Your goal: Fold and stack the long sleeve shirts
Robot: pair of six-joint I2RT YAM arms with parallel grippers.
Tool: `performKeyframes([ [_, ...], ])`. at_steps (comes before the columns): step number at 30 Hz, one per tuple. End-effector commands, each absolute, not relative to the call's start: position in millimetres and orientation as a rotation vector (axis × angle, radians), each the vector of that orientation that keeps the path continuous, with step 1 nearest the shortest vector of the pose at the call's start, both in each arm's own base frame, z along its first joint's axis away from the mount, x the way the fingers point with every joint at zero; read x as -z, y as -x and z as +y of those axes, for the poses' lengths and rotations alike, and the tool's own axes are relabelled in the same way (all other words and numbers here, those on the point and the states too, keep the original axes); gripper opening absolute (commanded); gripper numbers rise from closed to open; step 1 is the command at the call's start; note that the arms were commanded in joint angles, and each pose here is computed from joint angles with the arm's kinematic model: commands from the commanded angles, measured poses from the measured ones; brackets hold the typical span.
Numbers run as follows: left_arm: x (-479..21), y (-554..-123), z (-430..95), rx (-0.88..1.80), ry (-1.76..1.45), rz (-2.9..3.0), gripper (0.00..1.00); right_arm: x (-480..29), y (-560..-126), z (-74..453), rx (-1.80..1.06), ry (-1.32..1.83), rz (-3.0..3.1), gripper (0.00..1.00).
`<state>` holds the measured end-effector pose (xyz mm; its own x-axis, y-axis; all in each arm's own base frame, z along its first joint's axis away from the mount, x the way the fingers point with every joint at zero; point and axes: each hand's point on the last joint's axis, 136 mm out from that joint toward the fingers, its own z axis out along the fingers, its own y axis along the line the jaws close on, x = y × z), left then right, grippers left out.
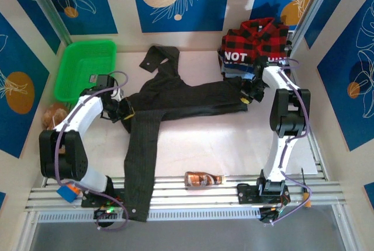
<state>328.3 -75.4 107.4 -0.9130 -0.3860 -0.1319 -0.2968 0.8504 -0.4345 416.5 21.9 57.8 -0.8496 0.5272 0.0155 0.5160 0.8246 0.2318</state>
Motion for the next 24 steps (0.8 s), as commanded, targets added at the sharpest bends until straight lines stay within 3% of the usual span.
performKeyframes([
  [1, -106.1, -348.0, -61.4, 0.531, 0.496, 2.795, 0.01, -53.7, -425.1, 8.7, -0.281, -0.827, 2.963, 0.01],
  [7, -92.1, -368.3, -55.9, 0.481, 0.534, 2.800, 0.09, -49.0, -446.5, 13.0, -0.322, -0.813, 2.922, 0.15],
  [12, -116.7, -383.5, -66.1, 0.579, 0.603, 2.702, 0.53, -86.6, -456.3, 21.6, -0.348, -0.736, 2.822, 0.42],
  [15, -141.6, -373.3, -73.3, 0.595, 0.588, 2.661, 0.69, -113.7, -444.7, 28.9, -0.325, -0.646, 2.787, 0.54],
  [20, -165.8, -328.9, -72.5, 0.562, 0.567, 2.675, 0.77, -132.8, -405.7, 41.3, -0.206, -0.495, 2.806, 0.63],
  [24, -157.6, -300.0, -70.1, 0.481, 0.501, 2.737, 0.77, -124.7, -381.6, 75.4, -0.223, -0.328, 2.856, 0.63],
])
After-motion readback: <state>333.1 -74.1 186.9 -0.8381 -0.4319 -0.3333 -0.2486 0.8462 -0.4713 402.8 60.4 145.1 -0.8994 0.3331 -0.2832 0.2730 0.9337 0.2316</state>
